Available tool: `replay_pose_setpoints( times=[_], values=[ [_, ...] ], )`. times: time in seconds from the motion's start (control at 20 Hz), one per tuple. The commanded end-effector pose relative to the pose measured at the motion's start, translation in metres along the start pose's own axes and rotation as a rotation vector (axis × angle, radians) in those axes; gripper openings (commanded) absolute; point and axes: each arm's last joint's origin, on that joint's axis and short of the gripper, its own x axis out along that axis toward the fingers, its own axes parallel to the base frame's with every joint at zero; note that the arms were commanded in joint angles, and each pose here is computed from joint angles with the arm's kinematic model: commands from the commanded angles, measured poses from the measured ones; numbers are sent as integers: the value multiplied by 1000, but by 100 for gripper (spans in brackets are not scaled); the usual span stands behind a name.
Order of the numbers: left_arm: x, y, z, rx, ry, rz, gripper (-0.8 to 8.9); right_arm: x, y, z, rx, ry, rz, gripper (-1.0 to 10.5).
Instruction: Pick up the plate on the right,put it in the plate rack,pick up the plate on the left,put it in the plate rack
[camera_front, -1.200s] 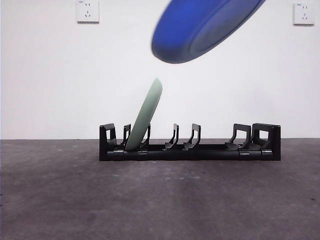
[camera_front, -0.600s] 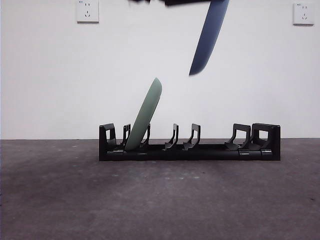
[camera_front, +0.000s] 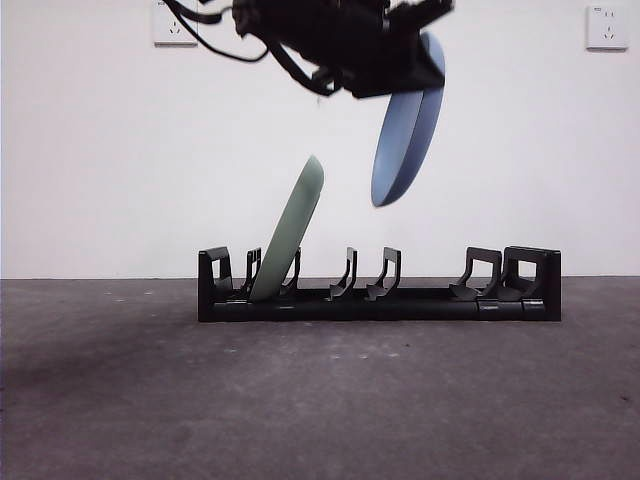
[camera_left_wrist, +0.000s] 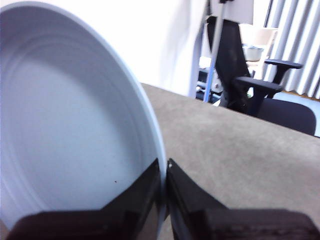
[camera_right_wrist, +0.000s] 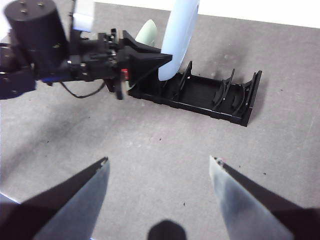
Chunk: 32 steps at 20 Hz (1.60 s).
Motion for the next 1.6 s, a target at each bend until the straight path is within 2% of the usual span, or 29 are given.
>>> replay_pose_setpoints(
  times=[0.05, 0.5, 0.75, 0.95, 1.05, 1.2, 1.6],
  values=[
    [10, 8, -16, -21, 30, 16, -9, 2, 0, -3, 1, 33, 5, 343],
    [20, 28, -45, -53, 99, 58, -9, 4, -1, -4, 1, 40, 5, 343],
    [23, 30, -54, -61, 138, 63, -9, 14, -2, -8, 7, 79, 6, 343],
    [22, 33, -57, -47, 165, 108, -9, 25, -4, -14, 16, 126, 9, 343],
    [22, 35, -62, -34, 201, 120, -9, 29, -4, -15, 21, 139, 45, 343],
    [23, 37, -69, -40, 238, 123, -9, 32, -4, -16, 23, 137, 77, 343],
    [25, 35, -73, -53, 250, 112, 24, 32, -4, -15, 20, 136, 77, 343]
  ],
)
